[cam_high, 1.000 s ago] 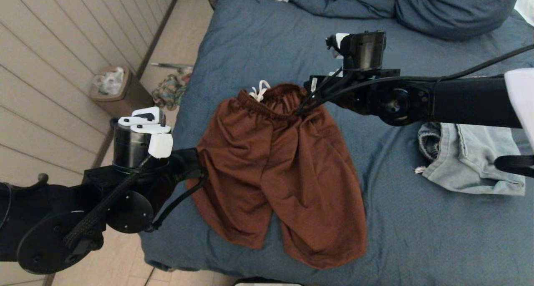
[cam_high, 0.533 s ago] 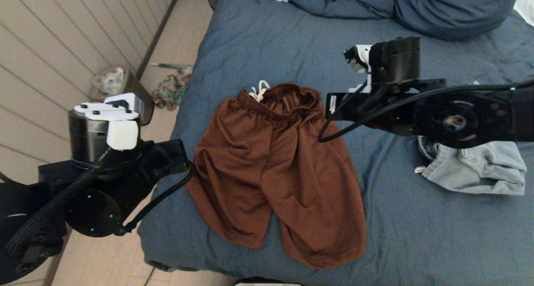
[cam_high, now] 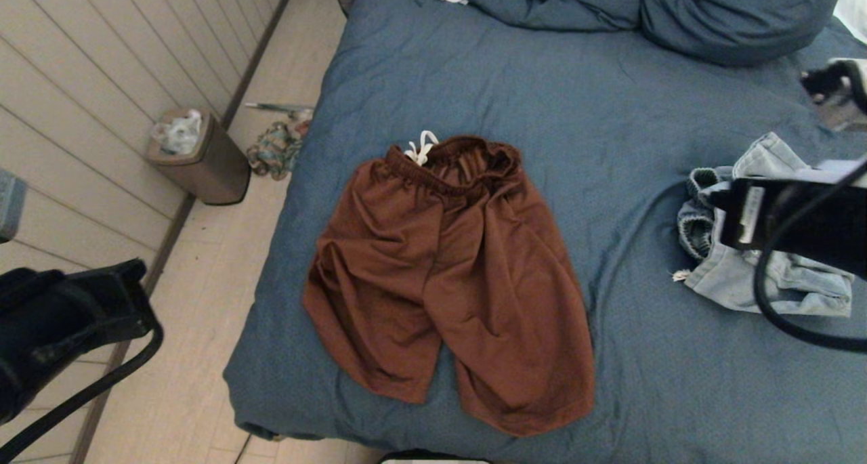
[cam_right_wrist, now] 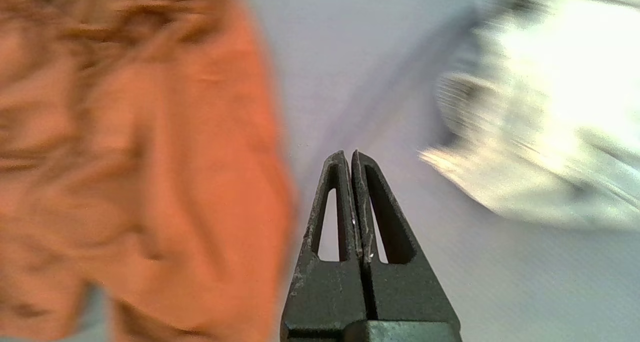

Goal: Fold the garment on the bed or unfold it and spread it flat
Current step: Unford the blue shorts

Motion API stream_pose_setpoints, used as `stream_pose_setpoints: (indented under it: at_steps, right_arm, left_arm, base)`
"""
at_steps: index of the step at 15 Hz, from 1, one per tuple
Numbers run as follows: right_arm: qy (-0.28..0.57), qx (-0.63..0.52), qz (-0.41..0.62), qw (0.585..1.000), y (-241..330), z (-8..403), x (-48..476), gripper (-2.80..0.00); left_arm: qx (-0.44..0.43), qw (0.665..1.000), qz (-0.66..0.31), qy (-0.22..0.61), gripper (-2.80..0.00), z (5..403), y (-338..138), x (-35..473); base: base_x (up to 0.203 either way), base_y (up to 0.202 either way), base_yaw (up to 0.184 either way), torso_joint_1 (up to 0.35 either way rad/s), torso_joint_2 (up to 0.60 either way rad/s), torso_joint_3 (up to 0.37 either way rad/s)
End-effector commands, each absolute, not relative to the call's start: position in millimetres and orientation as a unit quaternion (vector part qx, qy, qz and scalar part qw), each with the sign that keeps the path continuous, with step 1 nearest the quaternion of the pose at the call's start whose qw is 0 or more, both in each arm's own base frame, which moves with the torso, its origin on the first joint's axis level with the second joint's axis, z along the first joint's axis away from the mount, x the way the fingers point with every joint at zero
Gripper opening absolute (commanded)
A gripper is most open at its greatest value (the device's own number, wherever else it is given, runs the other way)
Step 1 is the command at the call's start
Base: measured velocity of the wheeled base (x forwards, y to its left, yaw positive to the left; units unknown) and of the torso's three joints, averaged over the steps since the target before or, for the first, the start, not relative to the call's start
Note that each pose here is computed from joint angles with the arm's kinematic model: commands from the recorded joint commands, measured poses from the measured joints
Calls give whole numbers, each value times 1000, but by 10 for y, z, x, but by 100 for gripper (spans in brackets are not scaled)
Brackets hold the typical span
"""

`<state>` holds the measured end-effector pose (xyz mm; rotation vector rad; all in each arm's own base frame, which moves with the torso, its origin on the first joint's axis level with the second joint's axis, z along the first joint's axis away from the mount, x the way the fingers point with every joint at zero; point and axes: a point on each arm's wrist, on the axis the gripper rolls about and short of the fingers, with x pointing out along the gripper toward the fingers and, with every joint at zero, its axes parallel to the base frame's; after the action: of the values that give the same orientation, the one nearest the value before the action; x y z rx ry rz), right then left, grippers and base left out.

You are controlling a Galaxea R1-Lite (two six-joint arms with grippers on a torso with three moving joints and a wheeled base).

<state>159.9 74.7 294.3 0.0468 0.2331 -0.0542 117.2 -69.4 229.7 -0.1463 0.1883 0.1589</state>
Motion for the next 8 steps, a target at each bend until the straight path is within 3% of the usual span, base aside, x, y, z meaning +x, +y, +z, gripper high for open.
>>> stream_pose_setpoints:
  at_steps: [1,8]
  right_arm:
    - [61,61,-93,992,391,2915,1014,-280]
    - [10,89,-271,958,-57,2524,368,-280]
  left_arm:
    - [-89,984,139,59,-280,2279,-329,751]
    - [-78,944,314,58,-280,1866,166,75]
  base:
    - [0,0,0,0,0,0]
    - [0,0,0,0,0,0]
